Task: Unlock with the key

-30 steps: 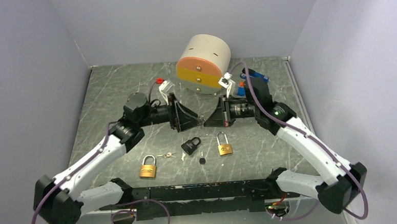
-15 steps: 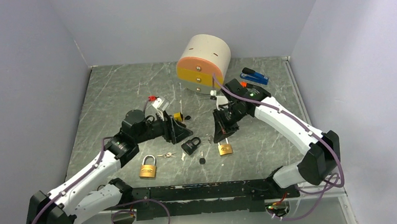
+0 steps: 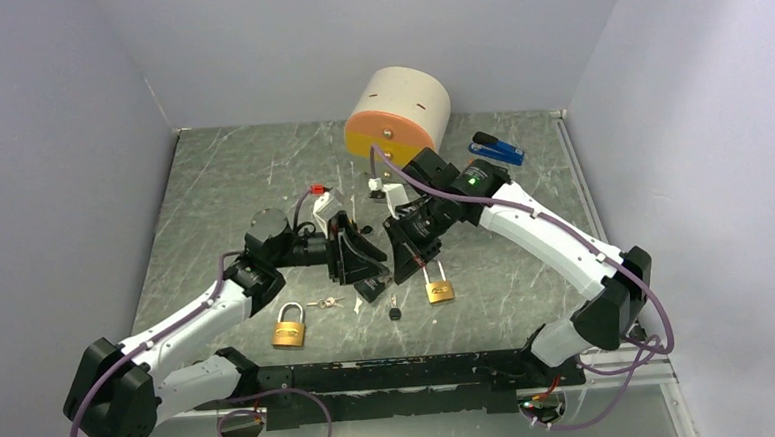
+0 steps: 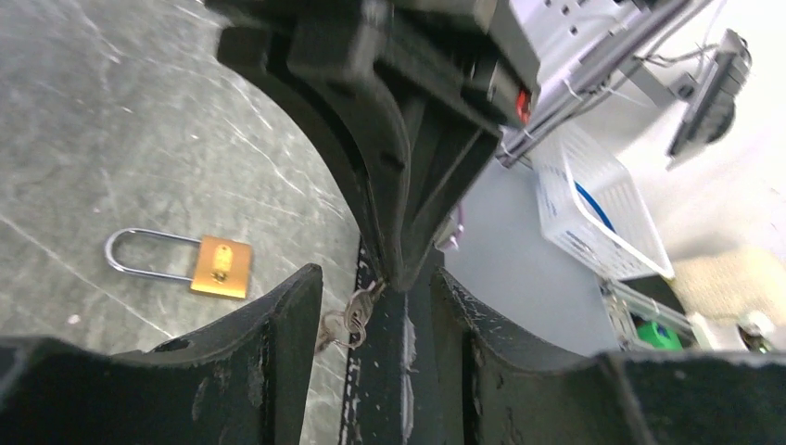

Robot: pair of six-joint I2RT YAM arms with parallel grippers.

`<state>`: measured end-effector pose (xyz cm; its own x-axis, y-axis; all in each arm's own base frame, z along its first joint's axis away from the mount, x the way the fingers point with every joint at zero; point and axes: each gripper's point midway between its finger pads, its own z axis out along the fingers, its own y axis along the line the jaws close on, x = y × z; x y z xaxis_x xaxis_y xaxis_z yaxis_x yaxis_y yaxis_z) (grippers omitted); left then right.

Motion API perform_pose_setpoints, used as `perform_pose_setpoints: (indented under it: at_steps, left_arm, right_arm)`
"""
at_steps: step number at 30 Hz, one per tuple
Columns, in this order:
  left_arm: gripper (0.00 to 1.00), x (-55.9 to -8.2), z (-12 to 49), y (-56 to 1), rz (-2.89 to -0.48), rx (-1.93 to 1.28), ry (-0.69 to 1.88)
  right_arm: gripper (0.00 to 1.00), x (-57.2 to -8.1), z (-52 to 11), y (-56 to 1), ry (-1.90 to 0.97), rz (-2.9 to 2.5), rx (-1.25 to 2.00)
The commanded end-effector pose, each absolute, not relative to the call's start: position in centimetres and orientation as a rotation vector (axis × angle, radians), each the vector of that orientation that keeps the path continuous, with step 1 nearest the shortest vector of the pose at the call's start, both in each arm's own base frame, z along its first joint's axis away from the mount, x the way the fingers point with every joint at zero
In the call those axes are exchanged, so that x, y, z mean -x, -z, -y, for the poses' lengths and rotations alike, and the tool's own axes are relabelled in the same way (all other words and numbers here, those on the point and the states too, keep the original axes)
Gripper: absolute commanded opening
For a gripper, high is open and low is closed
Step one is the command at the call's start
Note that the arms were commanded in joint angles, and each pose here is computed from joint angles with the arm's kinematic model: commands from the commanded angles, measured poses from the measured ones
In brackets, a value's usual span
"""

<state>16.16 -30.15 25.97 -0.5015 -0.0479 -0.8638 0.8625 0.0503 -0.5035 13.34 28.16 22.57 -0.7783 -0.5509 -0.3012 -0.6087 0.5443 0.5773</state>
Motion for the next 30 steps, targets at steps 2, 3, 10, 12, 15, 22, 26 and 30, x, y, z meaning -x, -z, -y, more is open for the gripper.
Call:
perform_pose_setpoints:
  at_steps: [2,3,10,12,15,22,26,30]
  left_arm:
    - [0.50,-13.3,29.7,-27.1,-1.497,-1.044,1.613]
    - [0.50,-13.3,29.6,-27.1,-1.500,-1.052,1.598]
    - [0.46,-12.8,29.4,-27.8,-1.471,-1.101,1.597]
    - [0.36,-12.8,29.4,-27.8,-1.476,-1.115,1.584]
    - [0.22,-12.9,29.4,-28.0,-1.471,-1.121,1.579]
    - [0.03,-11.7,29.3,-28.1,-1.477,-1.154,1.674]
    - [0.03,-11.5,29.2,-29.1,-1.451,-1.124,1.688]
    - [0.03,-12.2,29.7,-31.0,-1.472,-1.011,1.754]
  right_arm:
    - [0.00,-12.3,-29.4,-26.1,-1.238,-2.500,1.155]
    - [0.00,-12.0,-29.6,-26.7,-1.280,-2.465,1.172]
    - [0.00,-11.2,-29.8,-27.9,-1.355,-2.385,1.224]
    - [0.00,-11.1,-29.8,-27.8,-1.366,-2.383,1.233]
    - [0.00,-11.0,-29.7,-27.9,-1.368,-2.373,1.240]
    - [0.00,-11.4,-30.2,-29.0,-1.384,-2.309,1.206]
    - [0.00,-12.6,-30.8,-30.1,-1.350,-2.252,1.122]
    - [0.49,-14.8,-31.2,-32.9,-1.357,-2.120,0.926]
